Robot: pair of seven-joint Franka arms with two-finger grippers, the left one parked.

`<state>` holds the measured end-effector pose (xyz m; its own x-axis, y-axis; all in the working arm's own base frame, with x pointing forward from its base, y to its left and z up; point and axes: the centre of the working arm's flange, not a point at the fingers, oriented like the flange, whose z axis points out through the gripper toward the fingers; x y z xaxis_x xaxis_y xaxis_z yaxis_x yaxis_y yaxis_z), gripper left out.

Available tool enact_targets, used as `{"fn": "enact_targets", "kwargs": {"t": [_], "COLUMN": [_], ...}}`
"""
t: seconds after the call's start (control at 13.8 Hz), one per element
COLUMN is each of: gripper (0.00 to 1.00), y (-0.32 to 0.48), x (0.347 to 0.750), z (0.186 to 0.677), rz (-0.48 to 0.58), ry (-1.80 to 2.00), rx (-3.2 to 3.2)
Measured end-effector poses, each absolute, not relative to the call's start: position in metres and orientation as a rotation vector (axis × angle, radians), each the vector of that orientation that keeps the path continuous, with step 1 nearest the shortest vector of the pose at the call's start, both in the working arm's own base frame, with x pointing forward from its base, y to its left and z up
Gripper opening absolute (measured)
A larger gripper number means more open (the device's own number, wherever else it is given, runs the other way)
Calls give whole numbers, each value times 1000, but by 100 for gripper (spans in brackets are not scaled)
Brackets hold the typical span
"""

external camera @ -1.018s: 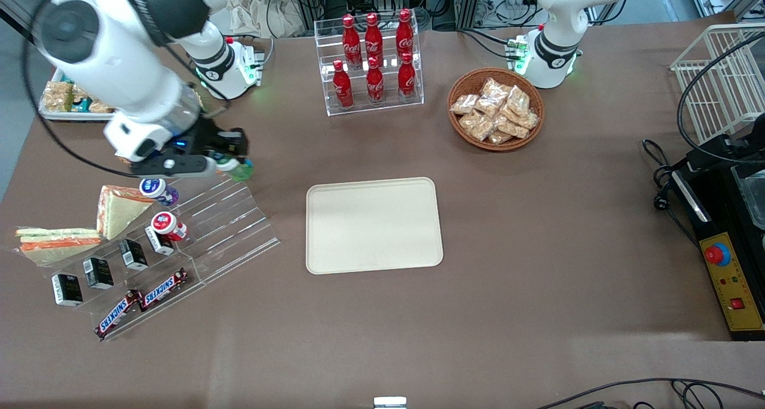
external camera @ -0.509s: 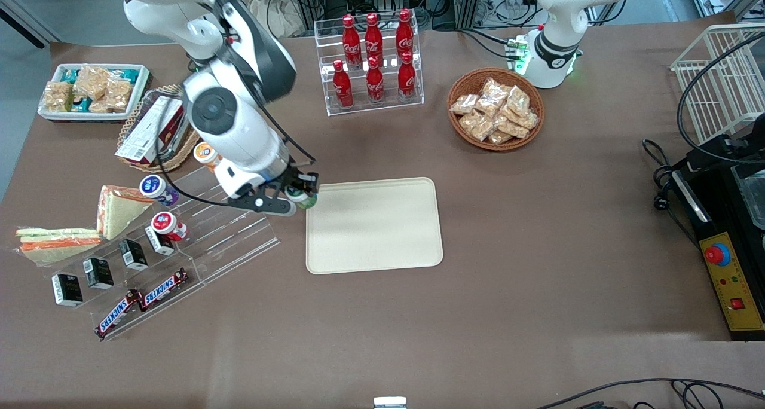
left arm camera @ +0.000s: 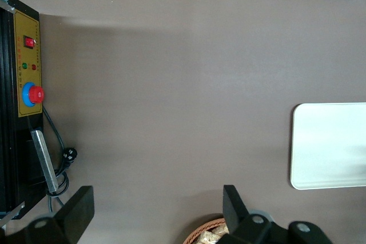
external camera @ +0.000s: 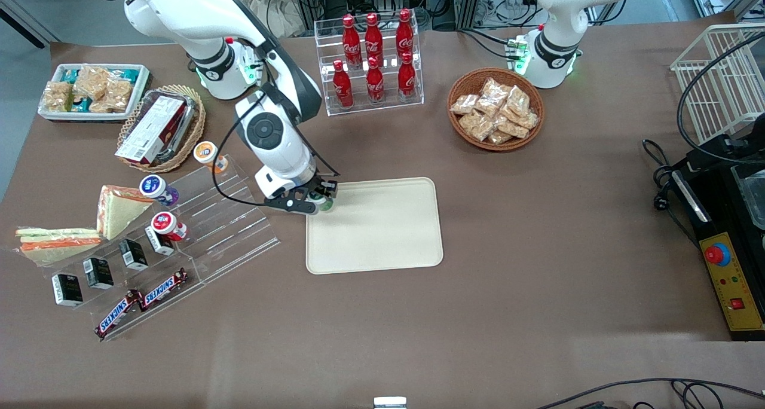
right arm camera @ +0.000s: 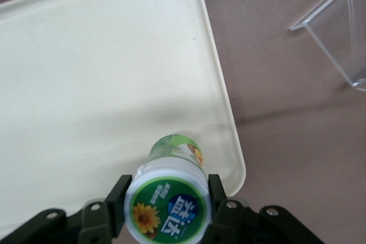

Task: Place green gum on tray
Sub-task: 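Carry the bottle over the cream tray with the right gripper, then lower the bottle onto the tray and open the right gripper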

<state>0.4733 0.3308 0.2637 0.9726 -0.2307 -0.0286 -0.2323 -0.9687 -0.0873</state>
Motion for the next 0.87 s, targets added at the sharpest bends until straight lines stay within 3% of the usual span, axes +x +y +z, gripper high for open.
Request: {"fn": "enact_targets", "kwargs": {"t": [0.29, 0.65, 0.87], "gripper": [59, 100, 100], "y": [328, 329, 330], "x": [466, 467, 470], "z": [239, 240, 245], "rz": [28, 21, 7], "ry": [368, 408, 412], "rx": [-3035, -3026, -3018]}}
